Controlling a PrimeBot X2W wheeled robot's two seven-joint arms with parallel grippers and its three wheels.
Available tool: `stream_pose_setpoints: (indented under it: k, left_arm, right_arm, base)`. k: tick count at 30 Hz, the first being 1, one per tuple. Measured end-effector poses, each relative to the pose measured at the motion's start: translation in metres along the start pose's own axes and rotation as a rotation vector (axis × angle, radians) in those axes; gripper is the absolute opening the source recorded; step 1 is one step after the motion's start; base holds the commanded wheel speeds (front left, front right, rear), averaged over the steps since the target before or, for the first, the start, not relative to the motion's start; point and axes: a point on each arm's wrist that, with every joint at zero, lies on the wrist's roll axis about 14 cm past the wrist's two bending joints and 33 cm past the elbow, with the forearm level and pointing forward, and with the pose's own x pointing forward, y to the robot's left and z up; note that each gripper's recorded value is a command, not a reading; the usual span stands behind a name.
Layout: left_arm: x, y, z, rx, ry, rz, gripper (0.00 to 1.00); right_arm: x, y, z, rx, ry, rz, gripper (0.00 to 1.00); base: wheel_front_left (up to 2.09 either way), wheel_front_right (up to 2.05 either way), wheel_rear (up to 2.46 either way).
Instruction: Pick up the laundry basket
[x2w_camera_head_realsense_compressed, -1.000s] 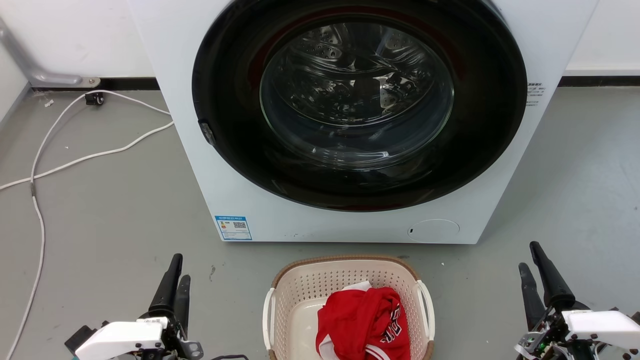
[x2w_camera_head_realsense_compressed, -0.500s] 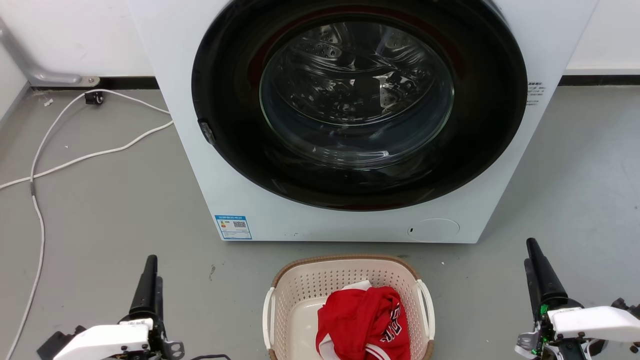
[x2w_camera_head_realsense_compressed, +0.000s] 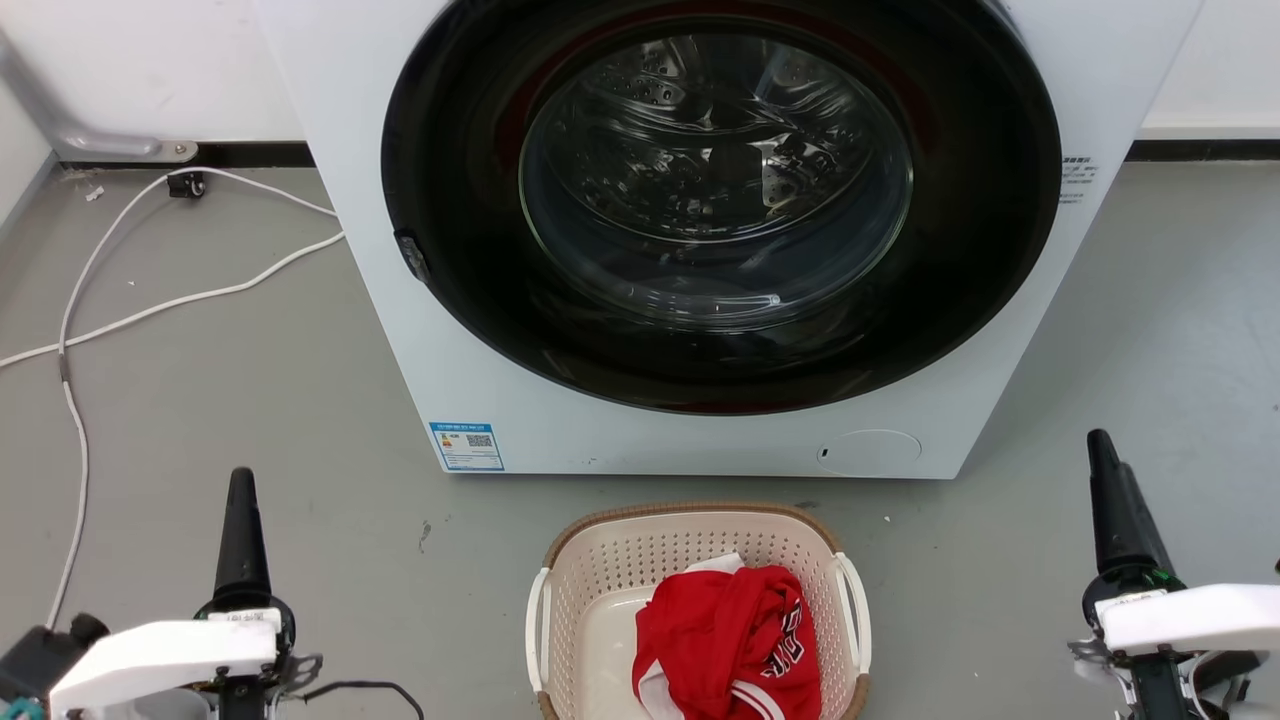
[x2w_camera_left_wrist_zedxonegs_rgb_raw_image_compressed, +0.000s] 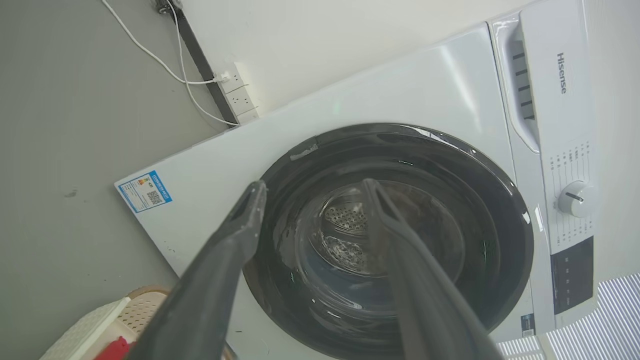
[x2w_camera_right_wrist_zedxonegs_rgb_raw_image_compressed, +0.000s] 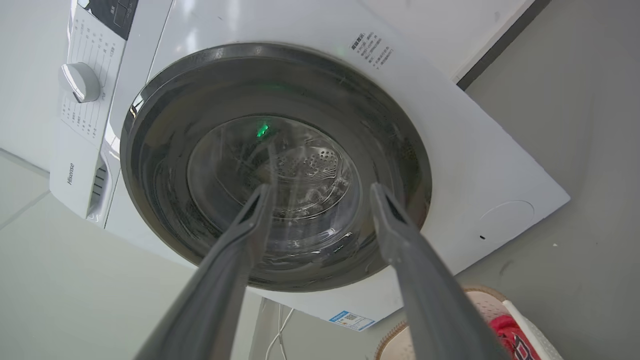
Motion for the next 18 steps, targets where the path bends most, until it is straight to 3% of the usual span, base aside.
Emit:
stream_pose_setpoints:
  k: [17,18]
  left_arm:
    - [-0.007,-0.064,-0.036,0.426,0.047,-0.208,1.0]
    - [-0.01,-0.073,-0.046,0.498,0.058,-0.249,1.0]
  right_arm:
    - [0.004,0.045,0.004,-0.376,-0.043,0.151,1.0]
    - [0.003,0.046,0.004,-0.424,-0.05,0.158,1.0]
  base:
    - [0.0,0.0,0.0]
    - [0.0,0.0,0.0]
